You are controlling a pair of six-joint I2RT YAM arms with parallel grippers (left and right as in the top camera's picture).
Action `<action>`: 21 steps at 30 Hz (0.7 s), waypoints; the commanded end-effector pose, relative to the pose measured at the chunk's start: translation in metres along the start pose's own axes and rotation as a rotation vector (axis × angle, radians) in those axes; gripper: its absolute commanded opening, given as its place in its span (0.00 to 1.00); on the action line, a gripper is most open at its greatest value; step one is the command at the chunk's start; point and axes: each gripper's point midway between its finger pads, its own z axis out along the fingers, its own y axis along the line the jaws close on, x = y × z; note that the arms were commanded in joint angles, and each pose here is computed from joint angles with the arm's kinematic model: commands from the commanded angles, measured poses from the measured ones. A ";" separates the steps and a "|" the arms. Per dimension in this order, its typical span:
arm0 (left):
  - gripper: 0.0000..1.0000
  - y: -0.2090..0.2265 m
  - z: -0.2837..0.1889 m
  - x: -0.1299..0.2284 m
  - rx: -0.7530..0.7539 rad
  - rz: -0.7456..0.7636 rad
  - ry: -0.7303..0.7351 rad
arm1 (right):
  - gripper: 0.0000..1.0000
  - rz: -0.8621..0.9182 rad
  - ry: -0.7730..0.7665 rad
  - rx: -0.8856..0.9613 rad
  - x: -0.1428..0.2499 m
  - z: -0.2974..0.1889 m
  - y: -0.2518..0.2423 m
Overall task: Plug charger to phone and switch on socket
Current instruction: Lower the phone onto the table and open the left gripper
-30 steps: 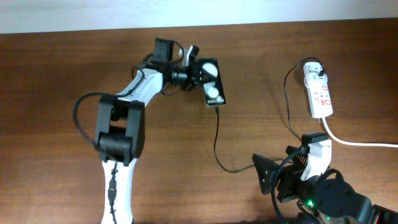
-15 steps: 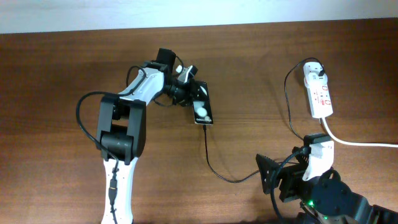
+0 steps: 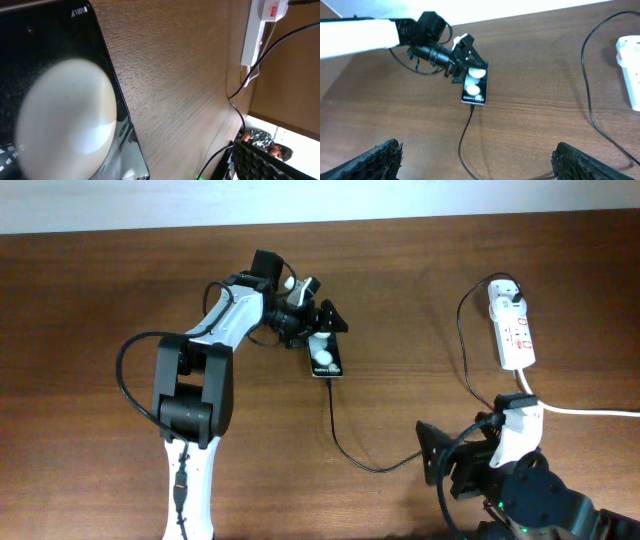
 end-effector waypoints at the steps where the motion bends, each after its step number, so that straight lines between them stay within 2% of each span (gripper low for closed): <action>1: 0.99 0.047 0.011 0.009 -0.145 -0.053 0.022 | 0.99 0.037 -0.094 0.037 -0.021 -0.002 -0.004; 4: 0.99 0.048 0.011 0.012 -0.152 -0.061 0.030 | 0.99 0.072 -0.168 0.051 -0.040 0.006 0.005; 6: 0.99 0.054 0.009 0.015 -0.190 -0.074 0.038 | 0.99 0.067 -0.163 0.055 -0.041 0.017 0.015; 8: 0.99 0.079 0.002 0.027 -0.338 -0.115 0.067 | 0.99 0.051 -0.145 0.069 -0.038 0.030 0.022; 9: 0.99 0.101 -0.009 0.041 -0.482 -0.161 0.101 | 0.99 0.040 -0.127 0.074 -0.036 0.042 0.031; 14: 0.99 0.125 -0.027 0.054 -0.658 -0.185 0.136 | 0.99 0.012 -0.067 0.065 -0.024 0.058 0.042; 21: 0.99 0.135 -0.039 0.070 -0.748 -0.212 0.189 | 0.99 0.005 -0.058 0.073 -0.021 0.057 0.039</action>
